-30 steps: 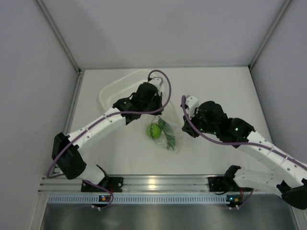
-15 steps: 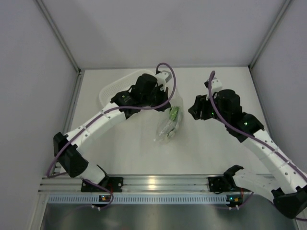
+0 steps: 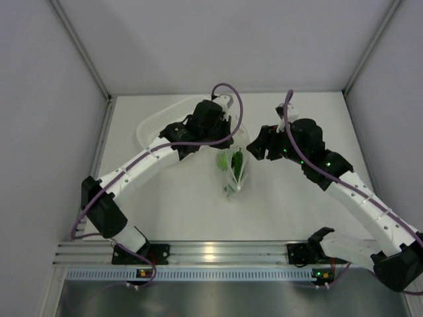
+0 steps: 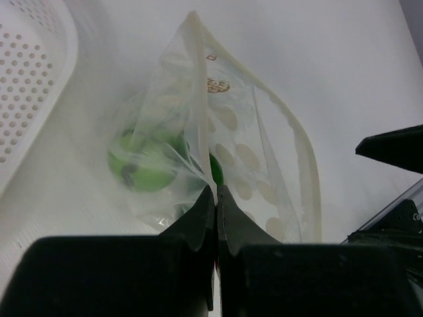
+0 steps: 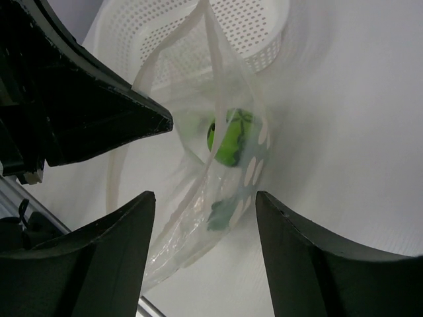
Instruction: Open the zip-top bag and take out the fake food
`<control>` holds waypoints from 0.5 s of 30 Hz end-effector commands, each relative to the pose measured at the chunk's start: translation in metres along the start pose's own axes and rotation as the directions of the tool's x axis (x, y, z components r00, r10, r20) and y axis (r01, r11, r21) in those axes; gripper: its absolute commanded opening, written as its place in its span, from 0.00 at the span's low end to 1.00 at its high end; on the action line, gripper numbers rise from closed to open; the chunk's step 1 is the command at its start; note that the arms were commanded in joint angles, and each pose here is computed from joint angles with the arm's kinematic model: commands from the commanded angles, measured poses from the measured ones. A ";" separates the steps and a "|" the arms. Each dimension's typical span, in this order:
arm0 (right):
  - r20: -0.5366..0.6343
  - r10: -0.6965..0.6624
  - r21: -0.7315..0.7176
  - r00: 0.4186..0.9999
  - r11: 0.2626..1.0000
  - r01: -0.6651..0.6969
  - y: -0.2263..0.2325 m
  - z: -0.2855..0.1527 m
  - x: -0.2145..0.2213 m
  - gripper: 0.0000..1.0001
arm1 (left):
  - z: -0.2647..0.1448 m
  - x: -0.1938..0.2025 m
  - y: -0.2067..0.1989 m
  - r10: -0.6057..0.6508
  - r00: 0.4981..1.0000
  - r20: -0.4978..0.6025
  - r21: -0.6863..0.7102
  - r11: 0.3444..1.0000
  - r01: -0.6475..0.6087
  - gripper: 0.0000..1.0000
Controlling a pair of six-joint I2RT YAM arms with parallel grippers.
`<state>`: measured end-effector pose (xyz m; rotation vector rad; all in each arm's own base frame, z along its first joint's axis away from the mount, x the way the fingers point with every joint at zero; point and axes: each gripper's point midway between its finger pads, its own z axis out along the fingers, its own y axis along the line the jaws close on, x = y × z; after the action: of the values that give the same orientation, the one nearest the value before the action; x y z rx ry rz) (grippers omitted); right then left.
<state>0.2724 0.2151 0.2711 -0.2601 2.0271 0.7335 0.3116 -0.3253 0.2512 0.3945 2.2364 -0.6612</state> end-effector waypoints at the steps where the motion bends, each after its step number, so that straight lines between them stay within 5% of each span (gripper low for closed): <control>1: 0.107 0.003 -0.002 0.994 1.000 -0.003 0.016 -0.001 -0.036 0.63 | -0.001 -0.026 -0.010 -0.047 0.996 0.079 -0.016 0.999 0.048 0.00; 7: 0.040 -0.022 0.086 0.999 0.996 0.018 0.008 0.031 -0.026 0.59 | 0.010 -0.023 -0.027 -0.063 0.996 0.068 0.016 0.998 0.062 0.00; 15: -0.036 -0.078 0.400 0.996 0.913 0.086 -0.064 0.029 0.000 0.20 | 0.003 -0.026 -0.001 -0.071 0.988 0.134 -0.112 0.990 0.086 0.00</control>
<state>0.3148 0.2103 0.2282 -0.1813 2.1538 0.4057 0.3178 -0.3420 0.2413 0.2956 2.2616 -0.6144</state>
